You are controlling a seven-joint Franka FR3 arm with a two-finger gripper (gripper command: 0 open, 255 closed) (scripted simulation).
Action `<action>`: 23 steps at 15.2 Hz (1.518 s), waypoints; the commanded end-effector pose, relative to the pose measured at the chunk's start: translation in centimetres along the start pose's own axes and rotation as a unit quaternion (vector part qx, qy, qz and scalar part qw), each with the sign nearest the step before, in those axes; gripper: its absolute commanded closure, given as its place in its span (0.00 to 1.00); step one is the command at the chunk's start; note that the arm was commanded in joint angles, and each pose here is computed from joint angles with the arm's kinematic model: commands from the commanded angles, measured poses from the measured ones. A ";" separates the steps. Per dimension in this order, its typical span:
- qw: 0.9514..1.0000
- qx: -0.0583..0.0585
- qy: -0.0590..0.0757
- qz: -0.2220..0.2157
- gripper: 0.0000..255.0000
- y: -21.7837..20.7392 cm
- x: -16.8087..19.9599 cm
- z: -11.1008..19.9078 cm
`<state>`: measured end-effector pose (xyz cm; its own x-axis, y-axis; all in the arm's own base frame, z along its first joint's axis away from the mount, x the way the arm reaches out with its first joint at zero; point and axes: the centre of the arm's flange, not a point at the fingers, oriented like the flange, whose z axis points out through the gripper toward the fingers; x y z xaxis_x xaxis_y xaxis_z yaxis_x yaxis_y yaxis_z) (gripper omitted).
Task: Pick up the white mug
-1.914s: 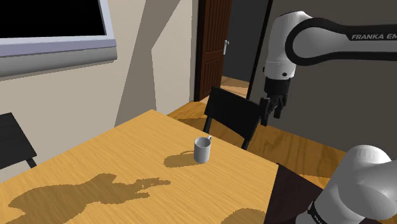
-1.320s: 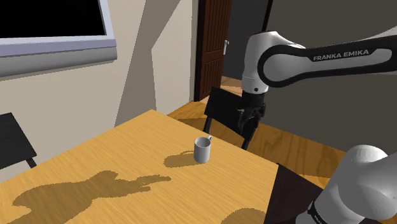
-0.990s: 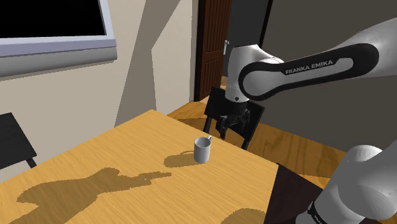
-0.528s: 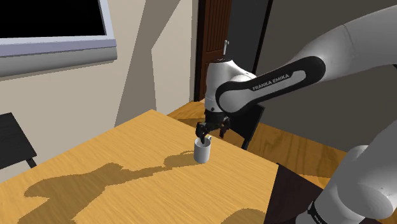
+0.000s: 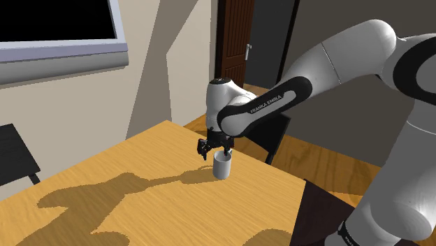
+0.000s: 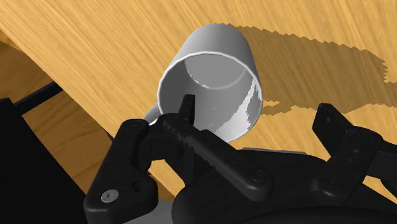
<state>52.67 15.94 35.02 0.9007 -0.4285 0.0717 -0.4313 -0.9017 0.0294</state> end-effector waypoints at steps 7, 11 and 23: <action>1.000 0.000 0.001 0.002 0.00 -0.3 -0.1 3.5; 1.000 0.000 0.001 0.002 1.00 -0.3 -0.1 3.5; 1.000 0.000 0.001 0.002 1.00 -0.3 0.1 0.3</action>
<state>52.90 16.16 34.21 0.8990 -0.4315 0.0747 -0.4344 -0.9003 0.0286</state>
